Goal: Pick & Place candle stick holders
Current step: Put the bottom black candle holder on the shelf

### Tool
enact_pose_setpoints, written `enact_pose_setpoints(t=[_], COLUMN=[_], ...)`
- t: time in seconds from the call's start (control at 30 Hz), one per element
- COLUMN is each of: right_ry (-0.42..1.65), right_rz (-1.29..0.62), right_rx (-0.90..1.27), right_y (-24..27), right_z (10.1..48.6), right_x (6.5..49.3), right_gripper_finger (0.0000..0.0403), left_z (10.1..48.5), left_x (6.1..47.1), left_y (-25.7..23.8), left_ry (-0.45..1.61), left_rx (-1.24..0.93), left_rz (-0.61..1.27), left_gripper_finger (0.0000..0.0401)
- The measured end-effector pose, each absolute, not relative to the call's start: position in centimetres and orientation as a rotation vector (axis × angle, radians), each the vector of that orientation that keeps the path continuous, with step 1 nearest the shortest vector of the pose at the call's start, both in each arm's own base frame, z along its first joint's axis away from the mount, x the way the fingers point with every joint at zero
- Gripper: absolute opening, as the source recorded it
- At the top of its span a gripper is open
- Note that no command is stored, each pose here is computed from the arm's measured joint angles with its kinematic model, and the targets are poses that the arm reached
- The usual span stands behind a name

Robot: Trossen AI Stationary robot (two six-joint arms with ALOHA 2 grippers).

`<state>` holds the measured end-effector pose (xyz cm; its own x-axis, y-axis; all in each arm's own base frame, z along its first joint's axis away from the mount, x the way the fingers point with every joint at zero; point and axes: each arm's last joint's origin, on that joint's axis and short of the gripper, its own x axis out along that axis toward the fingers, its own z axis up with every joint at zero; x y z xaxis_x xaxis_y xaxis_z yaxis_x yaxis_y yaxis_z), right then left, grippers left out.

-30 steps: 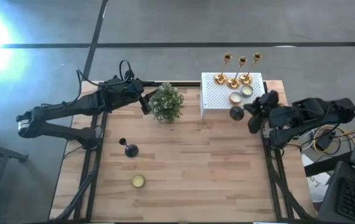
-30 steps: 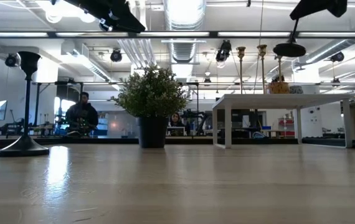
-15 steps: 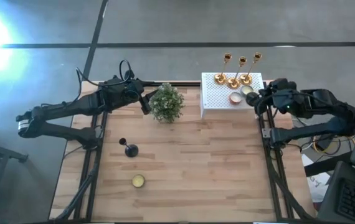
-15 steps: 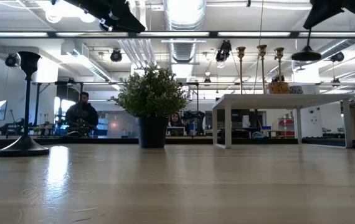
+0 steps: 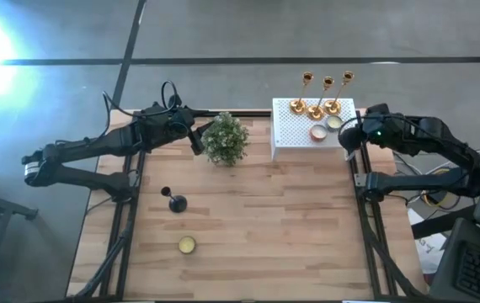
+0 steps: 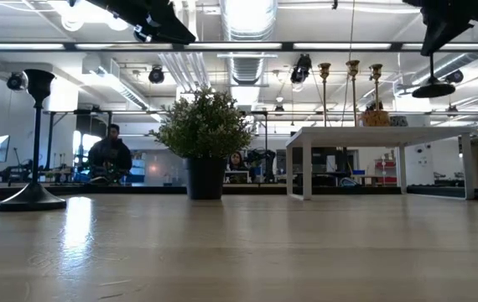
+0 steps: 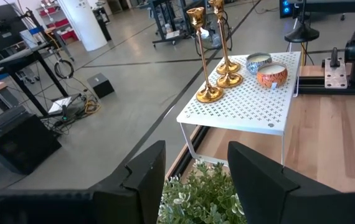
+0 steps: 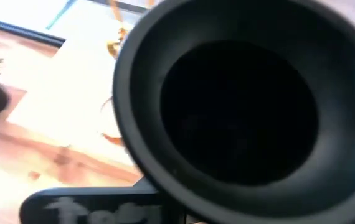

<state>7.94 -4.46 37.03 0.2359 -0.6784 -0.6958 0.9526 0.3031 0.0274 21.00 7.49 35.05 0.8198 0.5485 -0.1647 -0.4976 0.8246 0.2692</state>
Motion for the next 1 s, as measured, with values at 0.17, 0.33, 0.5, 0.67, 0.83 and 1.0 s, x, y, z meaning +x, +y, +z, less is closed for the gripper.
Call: enact_pose_setpoints(t=[0.17,0.33,0.5,0.67,0.83,1.0], right_ry=[0.696,0.735,0.703,0.665,0.627,0.624], right_rz=[-1.246,-1.259,-1.301,-1.36,-1.4,-1.459], right_rx=[0.538,0.543,0.588,0.655,0.705,0.732], right_y=[-5.6,-6.7,-7.9,-8.2,-8.1,-8.3], right_z=[36.6,36.2,36.0,35.6,35.3,34.2], right_x=[8.9,10.3,11.2,11.1,10.9,11.1], right_gripper_finger=[0.0011,0.0011,0.0011,0.0011,0.0011,0.0011], left_z=[35.1,35.0,35.0,35.0,35.0,35.0], left_x=[21.0,21.0,21.0,21.0,21.0,21.0], left_y=[7.5,7.5,7.5,7.5,7.5,7.5], left_ry=[0.241,0.241,0.241,0.241,0.241,0.241], left_rx=[0.219,0.219,0.219,0.219,0.219,0.219], left_rz=[0.562,0.562,0.562,0.562,0.562,0.562], left_gripper_finger=[0.0179,0.0179,0.0179,0.0179,0.0179,0.0179])
